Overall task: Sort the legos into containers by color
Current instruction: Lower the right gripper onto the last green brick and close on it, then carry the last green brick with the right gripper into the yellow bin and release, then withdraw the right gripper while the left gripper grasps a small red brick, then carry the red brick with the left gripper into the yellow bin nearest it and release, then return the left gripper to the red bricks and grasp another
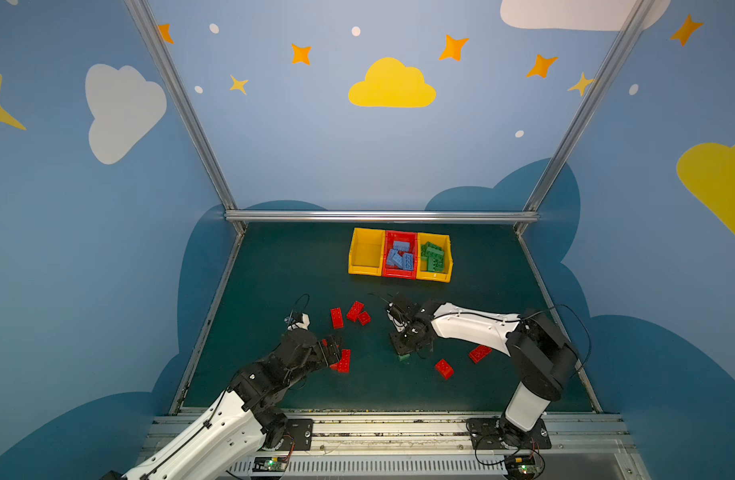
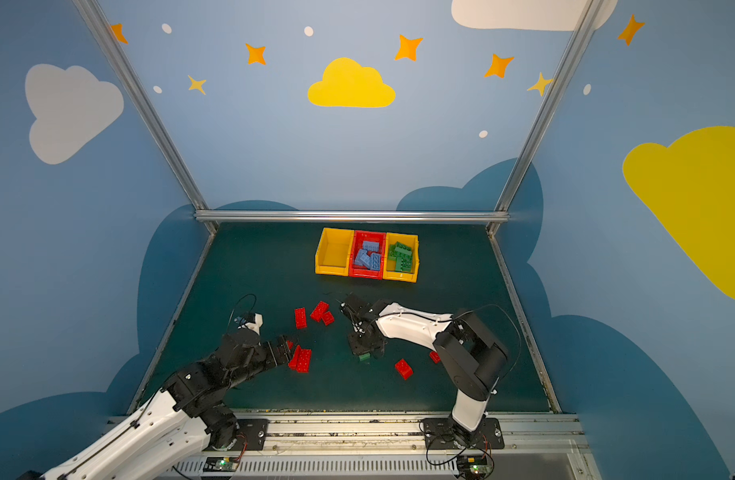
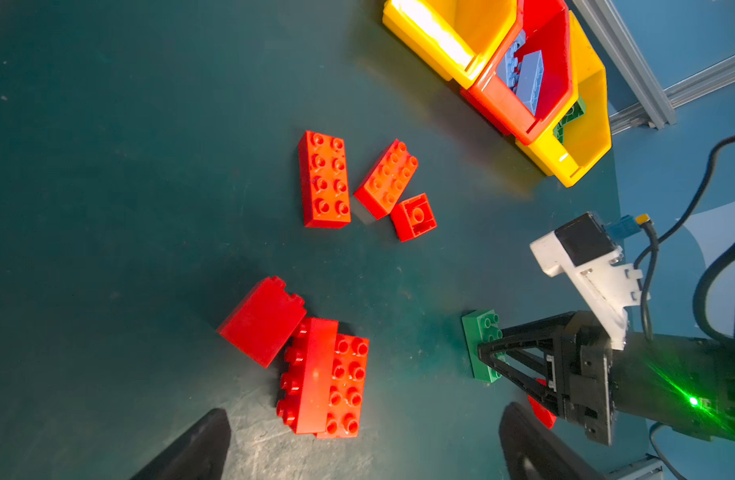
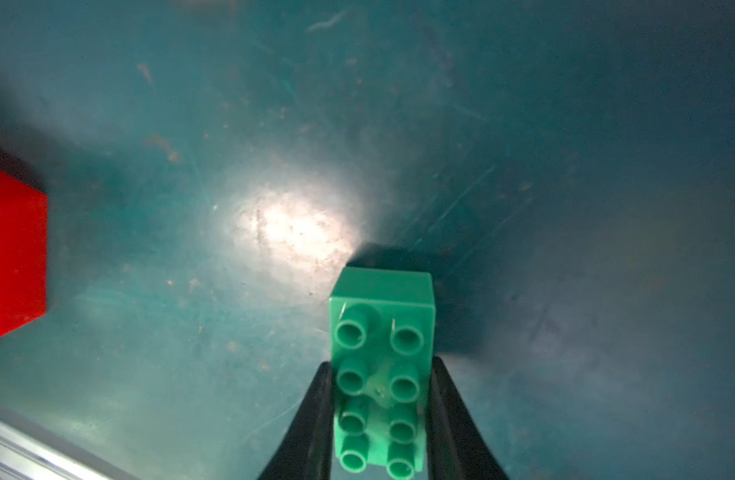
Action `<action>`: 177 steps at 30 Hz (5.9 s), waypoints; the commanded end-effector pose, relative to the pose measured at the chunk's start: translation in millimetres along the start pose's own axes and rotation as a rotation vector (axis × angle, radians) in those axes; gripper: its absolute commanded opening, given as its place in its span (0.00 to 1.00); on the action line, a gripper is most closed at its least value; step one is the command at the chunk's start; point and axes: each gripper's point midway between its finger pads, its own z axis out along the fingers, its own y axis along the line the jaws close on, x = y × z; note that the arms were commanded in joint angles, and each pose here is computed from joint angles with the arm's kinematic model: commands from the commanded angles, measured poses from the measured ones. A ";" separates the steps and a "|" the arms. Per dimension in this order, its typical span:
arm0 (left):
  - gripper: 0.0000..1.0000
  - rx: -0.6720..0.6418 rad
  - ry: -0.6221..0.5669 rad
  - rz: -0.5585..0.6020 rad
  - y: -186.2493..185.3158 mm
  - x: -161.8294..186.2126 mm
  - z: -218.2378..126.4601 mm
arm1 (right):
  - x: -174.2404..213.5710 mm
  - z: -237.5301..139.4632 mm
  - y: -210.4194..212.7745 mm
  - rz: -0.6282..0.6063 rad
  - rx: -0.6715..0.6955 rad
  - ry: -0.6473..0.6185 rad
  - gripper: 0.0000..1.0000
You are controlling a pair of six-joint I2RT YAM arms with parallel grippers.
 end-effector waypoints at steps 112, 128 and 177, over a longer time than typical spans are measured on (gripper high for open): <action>0.14 -0.621 0.238 0.063 25.3 -104.1 156.2 | -45.9 -174.7 -89.5 0.211 -0.178 -0.500 0.91; 0.16 -0.449 0.073 0.223 -100.7 -252.3 244.4 | -56.7 -153.8 -97.5 0.285 -0.213 -0.459 0.91; 0.77 -0.273 0.100 0.284 -21.0 -73.2 101.1 | 12.6 -157.9 -44.8 0.162 -0.225 -0.403 0.91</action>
